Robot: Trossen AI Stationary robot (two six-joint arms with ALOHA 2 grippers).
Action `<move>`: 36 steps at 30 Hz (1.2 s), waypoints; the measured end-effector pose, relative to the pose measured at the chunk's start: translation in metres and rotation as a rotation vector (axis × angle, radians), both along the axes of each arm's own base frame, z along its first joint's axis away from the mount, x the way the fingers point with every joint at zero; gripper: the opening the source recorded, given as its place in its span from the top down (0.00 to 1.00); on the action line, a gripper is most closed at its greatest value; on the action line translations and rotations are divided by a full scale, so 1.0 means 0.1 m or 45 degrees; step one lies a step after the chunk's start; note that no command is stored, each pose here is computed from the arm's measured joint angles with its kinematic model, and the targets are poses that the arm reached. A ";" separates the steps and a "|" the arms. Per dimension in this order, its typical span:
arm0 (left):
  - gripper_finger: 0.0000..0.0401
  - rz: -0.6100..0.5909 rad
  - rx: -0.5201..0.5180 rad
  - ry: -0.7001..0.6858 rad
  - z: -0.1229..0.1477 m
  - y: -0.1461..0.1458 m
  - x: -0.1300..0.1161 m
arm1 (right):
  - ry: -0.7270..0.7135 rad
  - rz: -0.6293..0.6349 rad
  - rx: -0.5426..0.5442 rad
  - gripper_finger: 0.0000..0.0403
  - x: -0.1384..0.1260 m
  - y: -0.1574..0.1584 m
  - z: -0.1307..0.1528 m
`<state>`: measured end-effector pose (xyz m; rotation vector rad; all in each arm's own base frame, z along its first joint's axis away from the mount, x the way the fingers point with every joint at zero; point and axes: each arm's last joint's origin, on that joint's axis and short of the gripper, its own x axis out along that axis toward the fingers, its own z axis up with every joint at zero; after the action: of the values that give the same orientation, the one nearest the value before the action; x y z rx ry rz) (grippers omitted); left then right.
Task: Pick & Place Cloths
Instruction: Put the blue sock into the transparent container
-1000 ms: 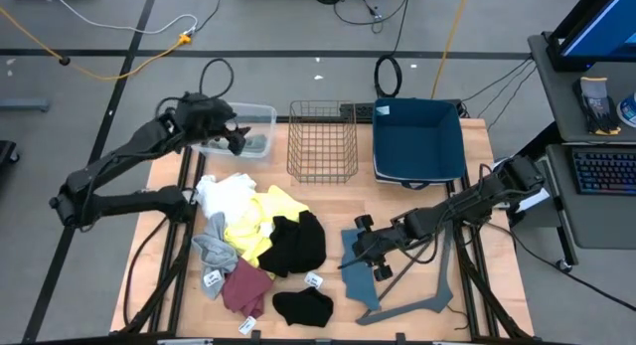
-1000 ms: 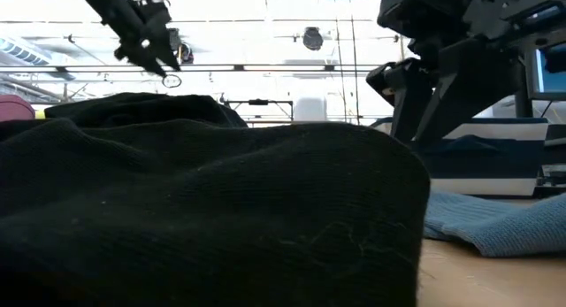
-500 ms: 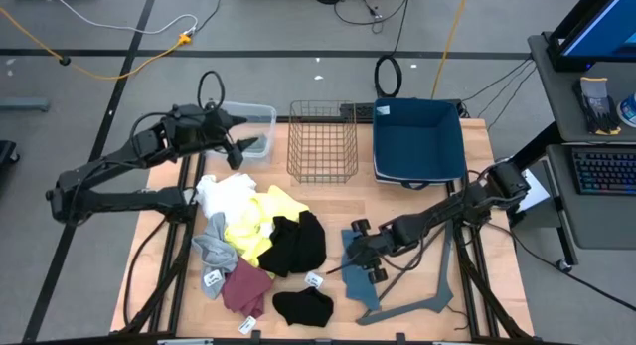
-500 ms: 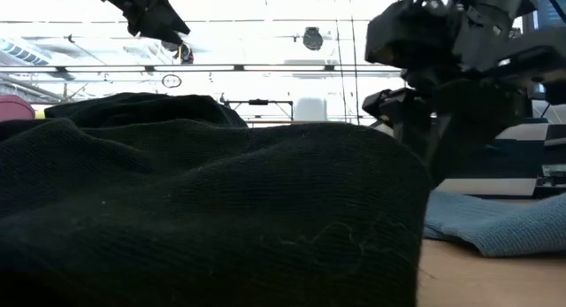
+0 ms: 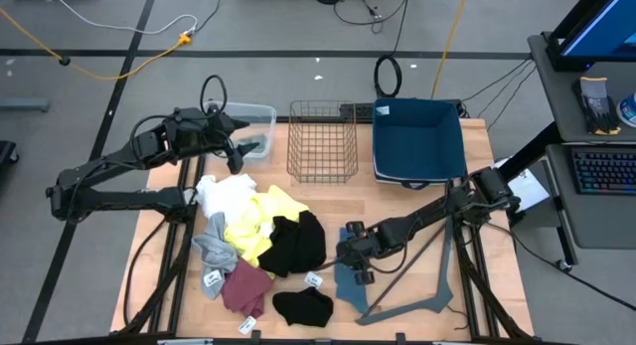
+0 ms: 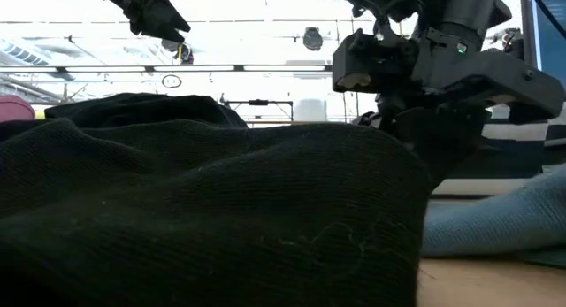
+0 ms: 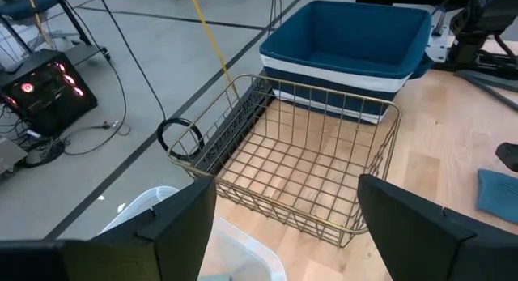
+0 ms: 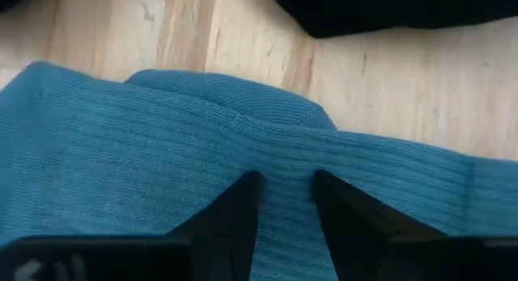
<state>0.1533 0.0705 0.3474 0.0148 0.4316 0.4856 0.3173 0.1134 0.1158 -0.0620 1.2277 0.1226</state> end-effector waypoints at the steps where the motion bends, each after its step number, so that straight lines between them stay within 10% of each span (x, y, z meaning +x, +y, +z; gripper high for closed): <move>1: 0.24 -0.001 0.000 0.000 0.00 0.00 0.00 | -0.001 -0.008 0.003 0.74 0.00 0.00 0.00; 8: 0.25 0.002 -0.008 -0.004 0.00 0.00 0.00 | -0.004 -0.024 -0.032 0.97 0.00 -0.01 -0.01; 16: 0.26 -0.089 -0.064 -0.029 0.00 -0.02 0.01 | -0.064 -0.073 -0.089 0.99 -0.01 -0.03 0.10; 36: 0.26 -0.526 -0.231 0.088 -0.28 -0.47 0.64 | -0.859 -0.124 -0.138 1.00 -0.33 -0.05 1.53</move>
<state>0.2172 0.0233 0.3199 -0.0535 0.5238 0.0387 0.2843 0.1083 0.2687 -0.1264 0.5608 -0.0509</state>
